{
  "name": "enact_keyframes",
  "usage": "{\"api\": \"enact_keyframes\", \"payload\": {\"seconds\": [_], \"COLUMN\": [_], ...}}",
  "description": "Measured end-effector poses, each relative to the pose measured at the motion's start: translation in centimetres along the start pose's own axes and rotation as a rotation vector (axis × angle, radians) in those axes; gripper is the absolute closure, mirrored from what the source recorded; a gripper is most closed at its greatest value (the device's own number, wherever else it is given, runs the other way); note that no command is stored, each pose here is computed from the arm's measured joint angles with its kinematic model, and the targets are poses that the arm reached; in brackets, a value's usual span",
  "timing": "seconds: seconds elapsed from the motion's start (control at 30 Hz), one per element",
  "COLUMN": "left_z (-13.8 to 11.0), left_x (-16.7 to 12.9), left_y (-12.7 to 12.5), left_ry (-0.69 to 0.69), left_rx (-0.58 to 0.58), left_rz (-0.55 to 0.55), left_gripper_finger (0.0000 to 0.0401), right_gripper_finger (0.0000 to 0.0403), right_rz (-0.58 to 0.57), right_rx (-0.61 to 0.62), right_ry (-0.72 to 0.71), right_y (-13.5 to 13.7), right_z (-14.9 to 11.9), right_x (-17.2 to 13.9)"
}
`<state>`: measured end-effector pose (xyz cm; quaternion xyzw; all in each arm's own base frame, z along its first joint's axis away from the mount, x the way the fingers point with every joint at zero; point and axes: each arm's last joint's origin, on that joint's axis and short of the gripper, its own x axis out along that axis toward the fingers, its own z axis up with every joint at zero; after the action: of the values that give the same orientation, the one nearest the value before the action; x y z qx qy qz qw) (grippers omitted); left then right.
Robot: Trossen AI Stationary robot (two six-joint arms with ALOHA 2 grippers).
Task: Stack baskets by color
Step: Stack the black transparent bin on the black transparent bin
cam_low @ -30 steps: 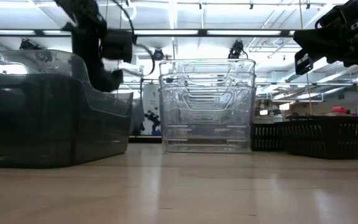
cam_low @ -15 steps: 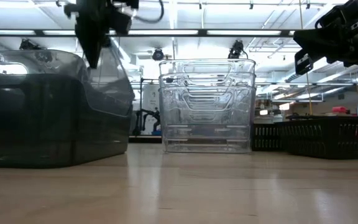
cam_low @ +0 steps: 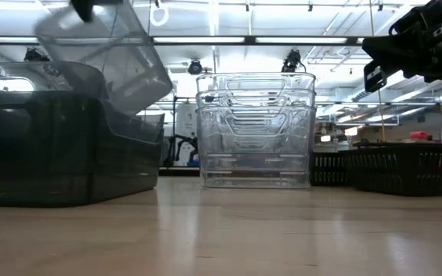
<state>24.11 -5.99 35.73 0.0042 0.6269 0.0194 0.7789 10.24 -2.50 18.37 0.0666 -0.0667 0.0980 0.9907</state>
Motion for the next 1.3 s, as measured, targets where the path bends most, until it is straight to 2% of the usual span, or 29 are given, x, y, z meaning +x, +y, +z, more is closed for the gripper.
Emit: {"api": "enact_keyframes", "payload": {"seconds": [0.13,0.27,0.43,0.6,0.7,1.07,1.3], "left_z": [-0.6,-1.5,-2.4,-2.9,-3.2,-3.0,-2.4], "left_x": [-0.3,-0.7,-0.8,-1.3,-1.1,2.9,4.9], "left_y": [-3.2,-5.7,-8.0,-9.9,-10.7,-13.9,-14.5], "left_ry": [-0.044,-0.101,-0.14,-0.216,-0.232,-0.076,0.039], "left_rx": [0.026,0.043,0.04,0.032,0.013,0.011,0.013], "left_rz": [-0.033,-0.008,-0.014,-0.064,-0.039,0.059,0.052], "left_gripper_finger": [0.0395,0.0395,0.0395,0.0395,0.0395,0.0394,0.0394], "right_gripper_finger": [0.0389,0.0389,0.0389,0.0389,0.0389,0.0389,0.0389], "right_rz": [0.0,0.0,0.0,0.0,0.0,0.0,0.0], "right_rx": [0.0,0.0,0.0,0.0,0.0,0.001,0.0], "right_ry": [0.0,0.0,0.0,0.0,0.0,0.001,0.0], "right_y": [0.0,0.0,0.0,0.0,0.0,0.0,0.0], "right_z": [0.0,0.0,0.0,0.0,0.0,0.0,0.0], "right_x": [0.0,0.0,0.0,0.0,0.0,0.0,0.0]}}
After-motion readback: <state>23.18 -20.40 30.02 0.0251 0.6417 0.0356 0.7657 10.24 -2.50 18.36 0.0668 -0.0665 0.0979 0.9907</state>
